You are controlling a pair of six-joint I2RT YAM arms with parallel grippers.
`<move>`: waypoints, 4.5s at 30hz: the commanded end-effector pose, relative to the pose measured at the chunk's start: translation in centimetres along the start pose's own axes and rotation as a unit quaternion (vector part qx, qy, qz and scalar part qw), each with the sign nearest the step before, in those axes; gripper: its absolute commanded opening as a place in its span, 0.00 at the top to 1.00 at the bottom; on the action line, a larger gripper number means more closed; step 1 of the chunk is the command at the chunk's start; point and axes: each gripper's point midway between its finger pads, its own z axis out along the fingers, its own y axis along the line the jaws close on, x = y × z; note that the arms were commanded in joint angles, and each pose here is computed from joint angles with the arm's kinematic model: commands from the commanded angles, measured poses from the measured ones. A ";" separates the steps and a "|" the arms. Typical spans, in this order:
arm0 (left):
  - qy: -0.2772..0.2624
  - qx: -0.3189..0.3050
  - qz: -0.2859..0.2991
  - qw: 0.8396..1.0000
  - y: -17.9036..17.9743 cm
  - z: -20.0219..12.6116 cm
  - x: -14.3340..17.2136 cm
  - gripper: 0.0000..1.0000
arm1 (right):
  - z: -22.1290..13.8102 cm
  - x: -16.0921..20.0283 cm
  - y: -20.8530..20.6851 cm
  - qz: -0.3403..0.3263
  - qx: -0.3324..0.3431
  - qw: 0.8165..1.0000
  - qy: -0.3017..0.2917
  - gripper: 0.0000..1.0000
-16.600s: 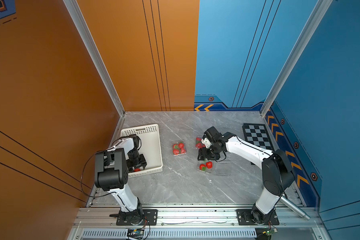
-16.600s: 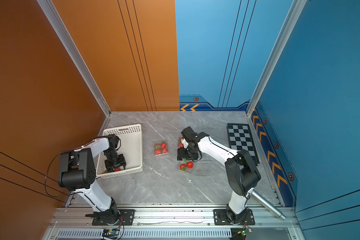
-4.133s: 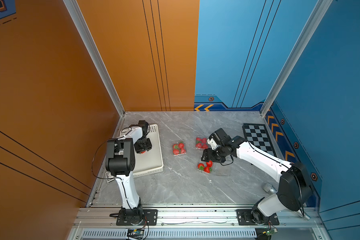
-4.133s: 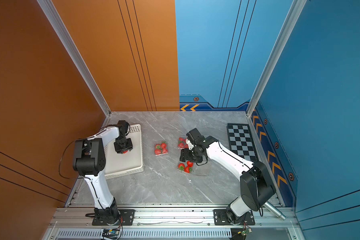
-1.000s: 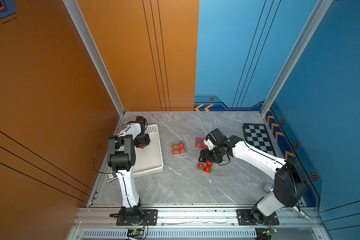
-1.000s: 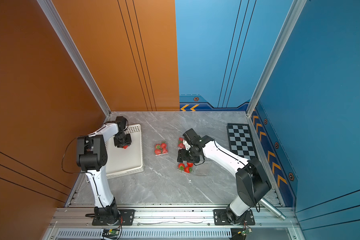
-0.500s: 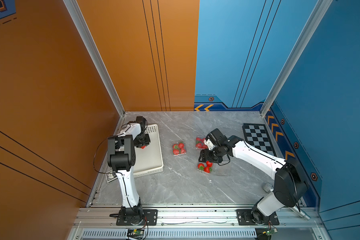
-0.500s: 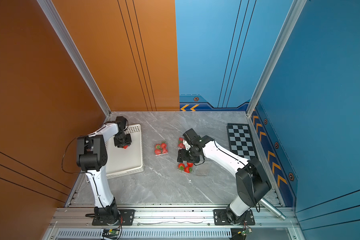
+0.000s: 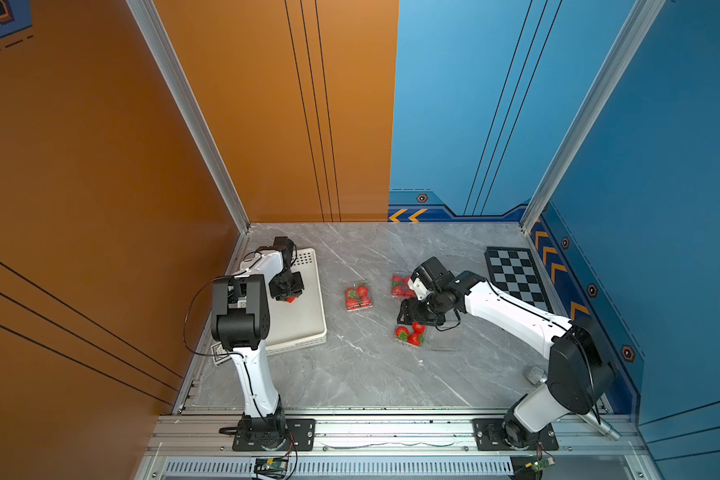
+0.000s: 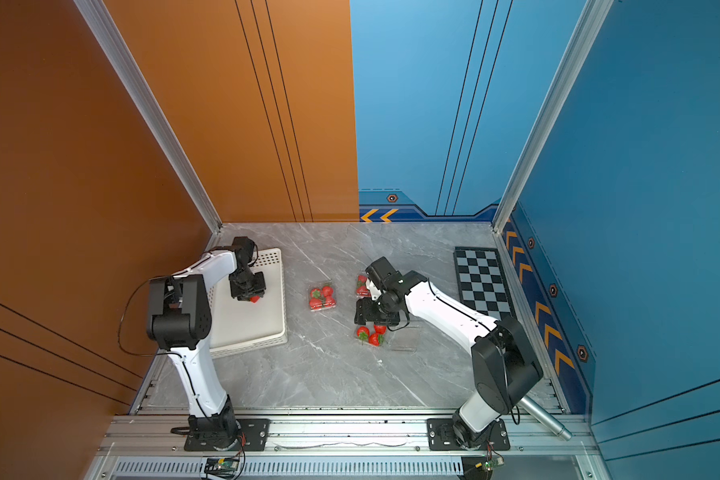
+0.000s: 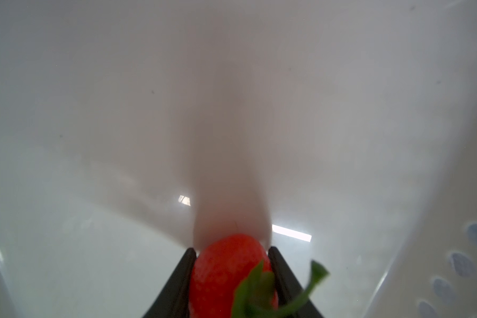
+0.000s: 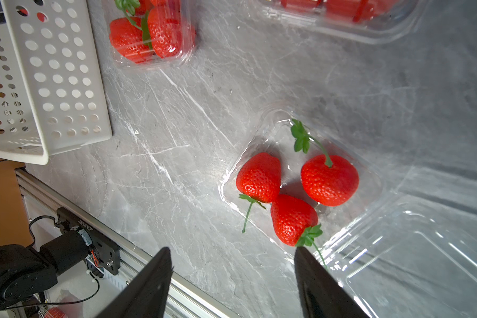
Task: Pack strawberries into containers
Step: Pick up the strawberry from the basket, then place the strawberry in the packing box.
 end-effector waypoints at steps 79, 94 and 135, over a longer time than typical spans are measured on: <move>-0.004 0.063 0.360 0.931 -32.5 -5.6 24.2 0.71 | -7.0 8.3 -12.6 0.143 0.026 0.987 -0.070 0.26; -0.012 0.055 0.357 0.933 -31.8 -5.8 23.8 0.55 | -7.0 8.4 -12.8 0.147 0.027 0.987 -0.067 0.25; -0.075 0.028 0.272 0.959 -24.0 -10.3 18.8 0.51 | -6.9 8.9 -11.8 0.157 0.017 0.986 -0.058 0.16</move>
